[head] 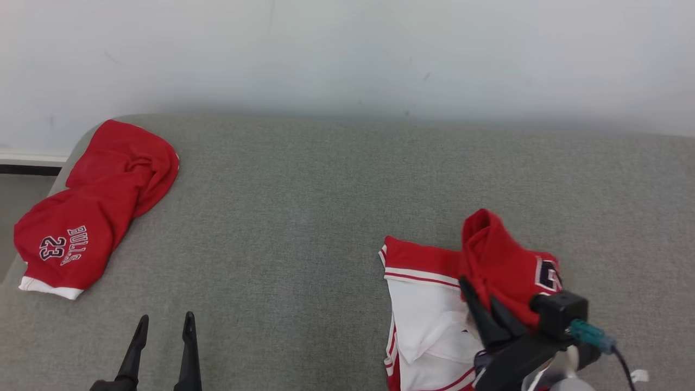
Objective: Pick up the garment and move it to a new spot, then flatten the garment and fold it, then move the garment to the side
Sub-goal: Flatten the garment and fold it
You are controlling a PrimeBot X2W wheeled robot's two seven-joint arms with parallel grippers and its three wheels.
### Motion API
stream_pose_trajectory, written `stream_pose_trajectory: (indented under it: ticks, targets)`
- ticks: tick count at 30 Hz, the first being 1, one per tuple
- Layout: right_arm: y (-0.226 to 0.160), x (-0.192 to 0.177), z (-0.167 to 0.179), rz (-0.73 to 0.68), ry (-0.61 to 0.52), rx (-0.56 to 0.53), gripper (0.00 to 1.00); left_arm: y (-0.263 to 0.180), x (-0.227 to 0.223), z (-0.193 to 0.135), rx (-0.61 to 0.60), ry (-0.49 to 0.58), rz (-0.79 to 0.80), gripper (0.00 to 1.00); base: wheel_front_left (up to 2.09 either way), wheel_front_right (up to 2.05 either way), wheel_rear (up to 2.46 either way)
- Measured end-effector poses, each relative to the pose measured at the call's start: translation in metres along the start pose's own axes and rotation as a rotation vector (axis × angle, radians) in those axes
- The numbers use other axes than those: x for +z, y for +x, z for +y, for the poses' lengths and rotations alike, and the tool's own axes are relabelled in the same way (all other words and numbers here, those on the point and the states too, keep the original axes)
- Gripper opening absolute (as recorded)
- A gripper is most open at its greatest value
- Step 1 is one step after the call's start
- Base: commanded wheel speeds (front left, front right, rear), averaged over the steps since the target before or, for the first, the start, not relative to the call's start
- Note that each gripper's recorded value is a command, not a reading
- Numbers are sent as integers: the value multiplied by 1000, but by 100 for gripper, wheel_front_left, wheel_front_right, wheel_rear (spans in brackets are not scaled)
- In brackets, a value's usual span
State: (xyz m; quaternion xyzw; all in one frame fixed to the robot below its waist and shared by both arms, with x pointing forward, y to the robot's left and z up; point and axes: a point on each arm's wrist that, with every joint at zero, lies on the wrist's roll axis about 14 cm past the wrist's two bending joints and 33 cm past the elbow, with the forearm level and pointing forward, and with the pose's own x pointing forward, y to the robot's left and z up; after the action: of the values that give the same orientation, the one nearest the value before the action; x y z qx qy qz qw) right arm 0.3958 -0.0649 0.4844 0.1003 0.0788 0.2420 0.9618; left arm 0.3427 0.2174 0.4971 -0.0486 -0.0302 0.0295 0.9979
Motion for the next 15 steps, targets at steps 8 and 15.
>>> stream_pose_trajectory:
  ticks: [8,15]
  targets:
    - [11,-15,35,41,21,79,0,1,-1,3,12,-15,3,100,0,0,0]
    - [17,-22,53,52,44,113,0,1,0,4,18,-18,1,100,0,0,0]
